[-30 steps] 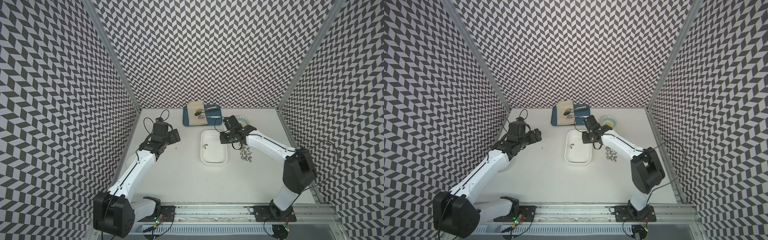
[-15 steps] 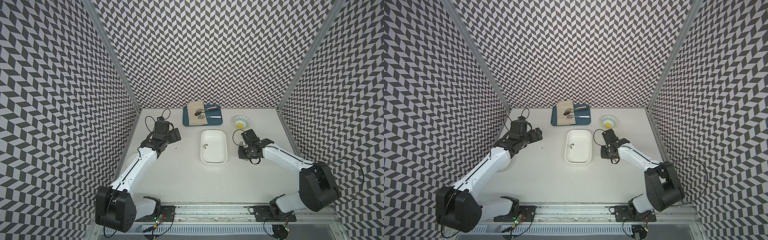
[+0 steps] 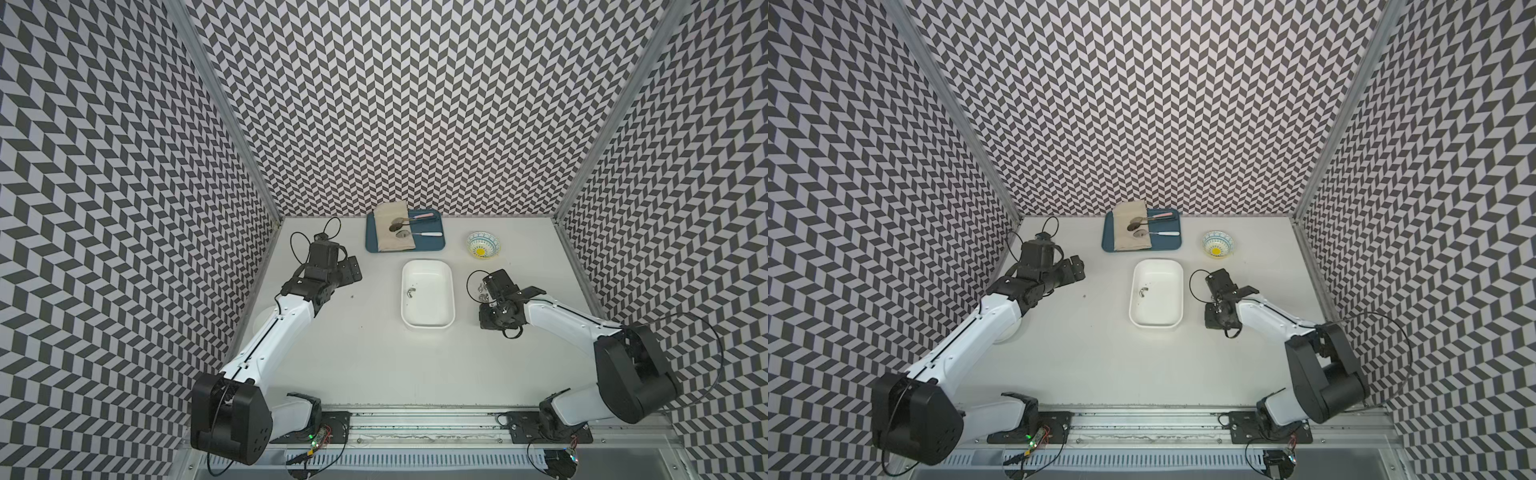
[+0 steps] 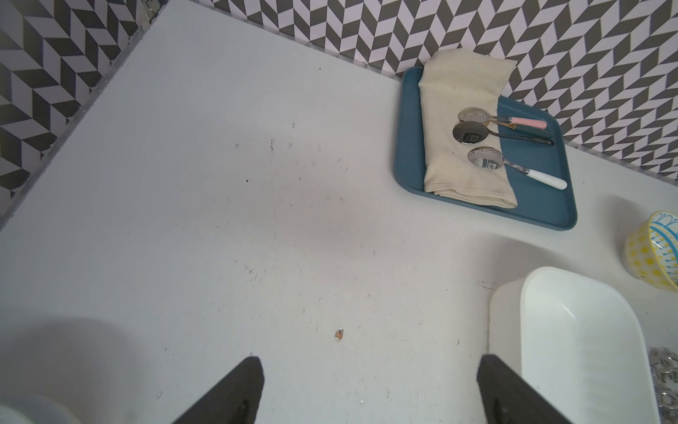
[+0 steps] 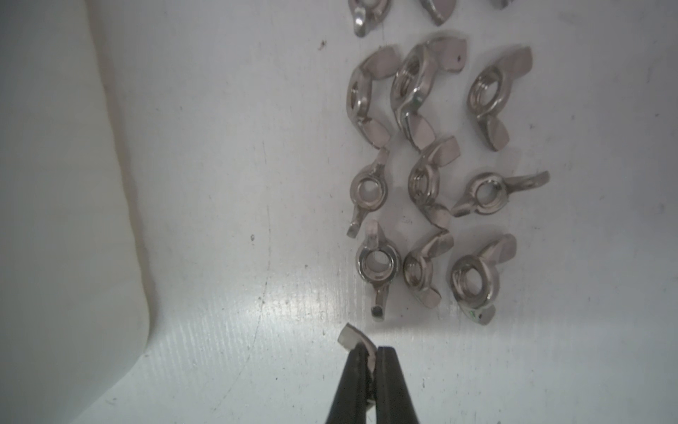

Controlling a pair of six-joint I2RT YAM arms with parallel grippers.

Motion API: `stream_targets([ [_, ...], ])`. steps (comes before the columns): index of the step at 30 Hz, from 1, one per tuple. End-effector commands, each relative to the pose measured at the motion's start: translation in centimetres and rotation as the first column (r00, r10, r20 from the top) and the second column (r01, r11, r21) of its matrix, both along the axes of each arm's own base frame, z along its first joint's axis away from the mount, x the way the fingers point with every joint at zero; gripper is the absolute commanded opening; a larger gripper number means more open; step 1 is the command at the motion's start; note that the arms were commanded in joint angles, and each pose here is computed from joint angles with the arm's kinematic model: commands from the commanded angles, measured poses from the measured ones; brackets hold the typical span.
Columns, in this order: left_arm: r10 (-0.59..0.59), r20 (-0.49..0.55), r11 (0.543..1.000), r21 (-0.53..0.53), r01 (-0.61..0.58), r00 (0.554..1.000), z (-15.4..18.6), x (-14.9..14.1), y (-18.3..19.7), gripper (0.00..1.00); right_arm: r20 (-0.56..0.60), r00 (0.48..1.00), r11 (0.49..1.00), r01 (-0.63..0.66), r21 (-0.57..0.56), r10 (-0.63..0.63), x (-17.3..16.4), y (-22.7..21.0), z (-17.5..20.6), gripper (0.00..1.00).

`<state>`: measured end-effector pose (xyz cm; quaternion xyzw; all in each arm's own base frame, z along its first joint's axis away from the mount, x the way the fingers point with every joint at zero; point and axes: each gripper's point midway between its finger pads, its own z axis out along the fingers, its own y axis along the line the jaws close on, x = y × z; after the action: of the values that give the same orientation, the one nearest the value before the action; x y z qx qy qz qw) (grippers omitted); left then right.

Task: Take out the wing nut from the storage box
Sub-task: Place the wing nut at the center of the board.

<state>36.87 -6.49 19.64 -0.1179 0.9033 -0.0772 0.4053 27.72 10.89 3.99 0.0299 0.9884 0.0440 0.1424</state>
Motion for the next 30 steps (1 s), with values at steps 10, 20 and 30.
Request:
stream_targets([
  [10, -0.009, 0.039, 1.000, 0.000, 0.009, 0.999, 1.4, 0.3, 0.0, 0.95, 0.004, 1.000, 0.999, 0.020, -0.029, -0.020, 0.7, -0.7, -1.2, 0.11],
  [20, -0.008, 0.039, 1.000, 0.001, 0.008, 0.999, 1.4, 0.3, 0.0, 0.95, 0.003, 1.000, 0.999, 0.024, -0.021, -0.024, 0.7, -0.7, -1.2, 0.17],
  [30, -0.011, 0.038, 1.000, -0.002, 0.011, 0.999, 1.4, 0.3, -0.1, 0.95, 0.137, 0.990, 0.993, -0.026, 0.114, 0.010, 4.1, 2.4, 6.8, 0.20],
])
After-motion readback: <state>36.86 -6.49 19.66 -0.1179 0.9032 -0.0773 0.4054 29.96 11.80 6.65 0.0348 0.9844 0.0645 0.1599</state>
